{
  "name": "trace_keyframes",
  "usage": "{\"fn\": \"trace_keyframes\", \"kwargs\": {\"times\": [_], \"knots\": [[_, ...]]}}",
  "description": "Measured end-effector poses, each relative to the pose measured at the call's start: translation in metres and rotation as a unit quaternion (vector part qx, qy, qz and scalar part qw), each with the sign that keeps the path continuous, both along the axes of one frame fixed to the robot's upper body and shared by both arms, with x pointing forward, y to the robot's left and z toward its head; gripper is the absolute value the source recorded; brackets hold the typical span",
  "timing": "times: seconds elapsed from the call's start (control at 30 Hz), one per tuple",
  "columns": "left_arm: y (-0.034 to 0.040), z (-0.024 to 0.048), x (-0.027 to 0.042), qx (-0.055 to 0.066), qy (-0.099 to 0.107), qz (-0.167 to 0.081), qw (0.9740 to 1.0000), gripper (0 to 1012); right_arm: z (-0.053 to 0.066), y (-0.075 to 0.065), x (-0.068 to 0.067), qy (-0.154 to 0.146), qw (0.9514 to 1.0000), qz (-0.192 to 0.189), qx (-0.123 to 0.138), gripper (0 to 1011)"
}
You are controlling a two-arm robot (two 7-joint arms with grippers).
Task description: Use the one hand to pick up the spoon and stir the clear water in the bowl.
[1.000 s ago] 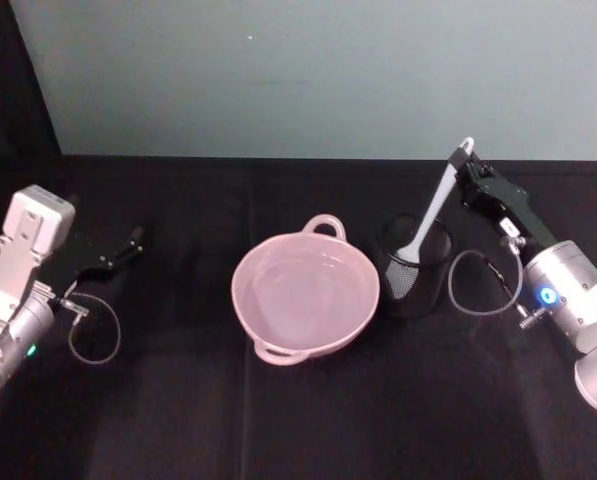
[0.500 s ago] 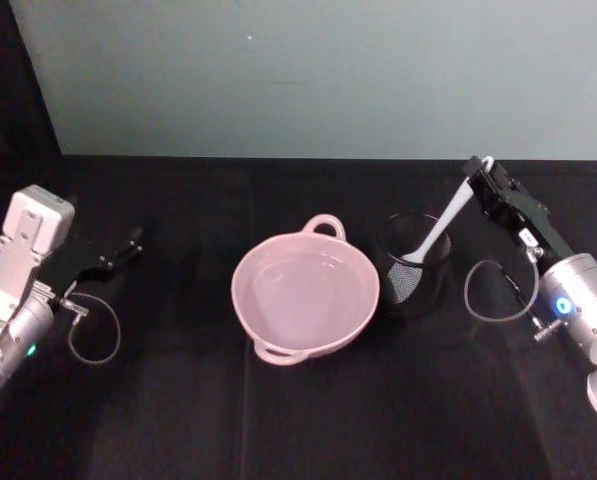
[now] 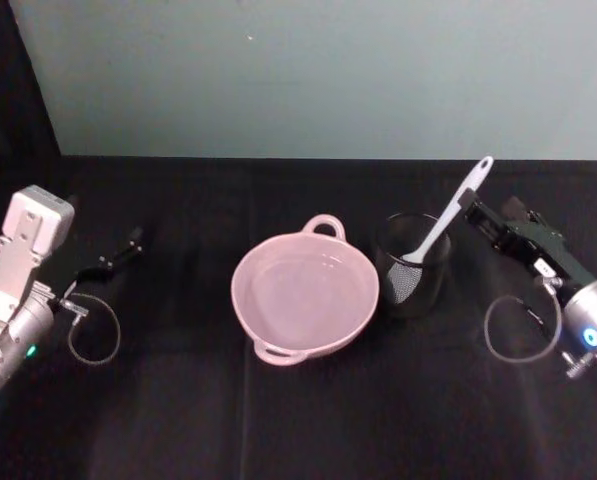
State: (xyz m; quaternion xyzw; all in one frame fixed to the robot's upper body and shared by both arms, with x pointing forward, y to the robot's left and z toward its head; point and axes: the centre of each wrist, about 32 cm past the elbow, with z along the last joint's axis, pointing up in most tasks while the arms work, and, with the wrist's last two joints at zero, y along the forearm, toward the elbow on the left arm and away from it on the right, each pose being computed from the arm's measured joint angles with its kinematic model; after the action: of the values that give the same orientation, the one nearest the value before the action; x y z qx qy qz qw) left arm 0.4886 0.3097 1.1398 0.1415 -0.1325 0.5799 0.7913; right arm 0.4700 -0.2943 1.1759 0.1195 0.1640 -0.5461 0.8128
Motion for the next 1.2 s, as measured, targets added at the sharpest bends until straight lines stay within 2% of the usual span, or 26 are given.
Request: {"fn": "trace_keyframes", "kwargs": {"times": [0.1, 0.13, 0.17, 0.23, 0.27, 0.3, 0.33, 0.37, 0.4, 0.43, 0.47, 0.57, 0.6, 0.63, 0.67, 0.73, 0.8, 0.83, 0.87, 0.9, 1.0, 1.03, 1.1, 1.13, 1.2], "knots": [[0.0, 0.0, 0.0, 0.0, 0.0, 0.0, 1.0, 1011, 0.012, -0.002, -0.01, 0.01, 0.9997, 0.001, -0.024, 983], [0.0, 0.0, 0.0, 0.0, 0.0, 0.0, 1.0, 1011, 0.019, -0.004, -0.016, 0.018, 0.999, 0.002, -0.04, 1002], [0.0, 0.0, 0.0, 0.0, 0.0, 0.0, 1.0, 1011, 0.019, -0.004, -0.016, 0.018, 0.999, 0.002, -0.04, 1003], [0.0, 0.0, 0.0, 0.0, 0.0, 0.0, 1.0, 1011, 0.031, -0.006, -0.023, 0.035, 0.9968, 0.005, -0.072, 1002], [0.0, 0.0, 0.0, 0.0, 0.0, 0.0, 1.0, 1011, 0.039, -0.008, -0.027, 0.049, 0.9933, 0.007, -0.105, 1002], [0.0, 0.0, 0.0, 0.0, 0.0, 0.0, 1.0, 1011, 0.043, -0.008, -0.028, 0.058, 0.9909, 0.009, -0.122, 1002], [0.0, 0.0, 0.0, 0.0, 0.0, 0.0, 1.0, 1011, 0.049, -0.009, -0.03, 0.076, 0.9845, 0.012, -0.157, 1002], [0.0, 0.0, 0.0, 0.0, 0.0, 0.0, 1.0, 1011, 0.049, -0.009, -0.03, 0.076, 0.9845, 0.012, -0.157, 1002], [0.0, 0.0, 0.0, 0.0, 0.0, 0.0, 1.0, 1011, 0.055, -0.008, -0.031, 0.092, 0.977, 0.012, -0.192, 1003], [0.0, 0.0, 0.0, 0.0, 0.0, 0.0, 1.0, 1011, 0.057, -0.008, -0.031, 0.098, 0.9733, 0.011, -0.207, 1003], [0.0, 0.0, 0.0, 0.0, 0.0, 0.0, 1.0, 1011, 0.06, -0.007, -0.031, 0.108, 0.9662, 0.01, -0.234, 1002], [0.0, 0.0, 0.0, 0.0, 0.0, 0.0, 1.0, 1011, 0.062, -0.005, -0.029, 0.12, 0.9542, 0.005, -0.274, 1002], [0.0, 0.0, 0.0, 0.0, 0.0, 0.0, 1.0, 1011, 0.062, -0.005, -0.027, 0.126, 0.9475, 0.001, -0.294, 1002], [0.0, 0.0, 0.0, 0.0, 0.0, 0.0, 1.0, 1012, 0.061, -0.005, -0.025, 0.129, 0.9446, -0.001, -0.302, 1002], [0.0, 0.0, 0.0, 0.0, 0.0, 0.0, 1.0, 1011, 0.058, -0.005, -0.022, 0.132, 0.9389, -0.007, -0.318, 1002], [0.0, 0.0, 0.0, 0.0, 0.0, 0.0, 1.0, 1011, 0.055, -0.005, -0.018, 0.133, 0.9337, -0.014, -0.332, 1002], [0.0, 0.0, 0.0, 0.0, 0.0, 0.0, 1.0, 1011, 0.048, -0.006, -0.012, 0.123, 0.9306, -0.023, -0.344, 1002], [0.0, 0.0, 0.0, 0.0, 0.0, 0.0, 1.0, 1011, 0.048, -0.006, -0.012, 0.123, 0.9306, -0.023, -0.344, 1002], [0.0, 0.0, 0.0, 0.0, 0.0, 0.0, 1.0, 1011, 0.042, -0.008, -0.007, 0.106, 0.9301, -0.032, -0.35, 1003], [0.0, 0.0, 0.0, 0.0, 0.0, 0.0, 1.0, 1011, 0.035, -0.009, -0.003, 0.085, 0.9309, -0.039, -0.353, 1002], [0.0, 0.0, 0.0, 0.0, 0.0, 0.0, 1.0, 1011, 0.024, -0.011, 0.003, 0.049, 0.933, -0.046, -0.354, 1002], [0.0, 0.0, 0.0, 0.0, 0.0, 0.0, 1.0, 1011, 0.016, -0.013, 0.006, 0.022, 0.9341, -0.049, -0.353, 1002], [0.0, 0.0, 0.0, 0.0, 0.0, 0.0, 1.0, 1011, 0.008, -0.015, 0.009, -0.003, 0.935, -0.052, -0.351, 1002], [0.0, 0.0, 0.0, 0.0, 0.0, 0.0, 1.0, 1011, 0.0, -0.016, 0.012, -0.021, 0.9361, -0.053, -0.347, 1003], [0.0, 0.0, 0.0, 0.0, 0.0, 0.0, 1.0, 1011, -0.01, -0.018, 0.016, -0.038, 0.9376, -0.052, -0.342, 1003]]}}
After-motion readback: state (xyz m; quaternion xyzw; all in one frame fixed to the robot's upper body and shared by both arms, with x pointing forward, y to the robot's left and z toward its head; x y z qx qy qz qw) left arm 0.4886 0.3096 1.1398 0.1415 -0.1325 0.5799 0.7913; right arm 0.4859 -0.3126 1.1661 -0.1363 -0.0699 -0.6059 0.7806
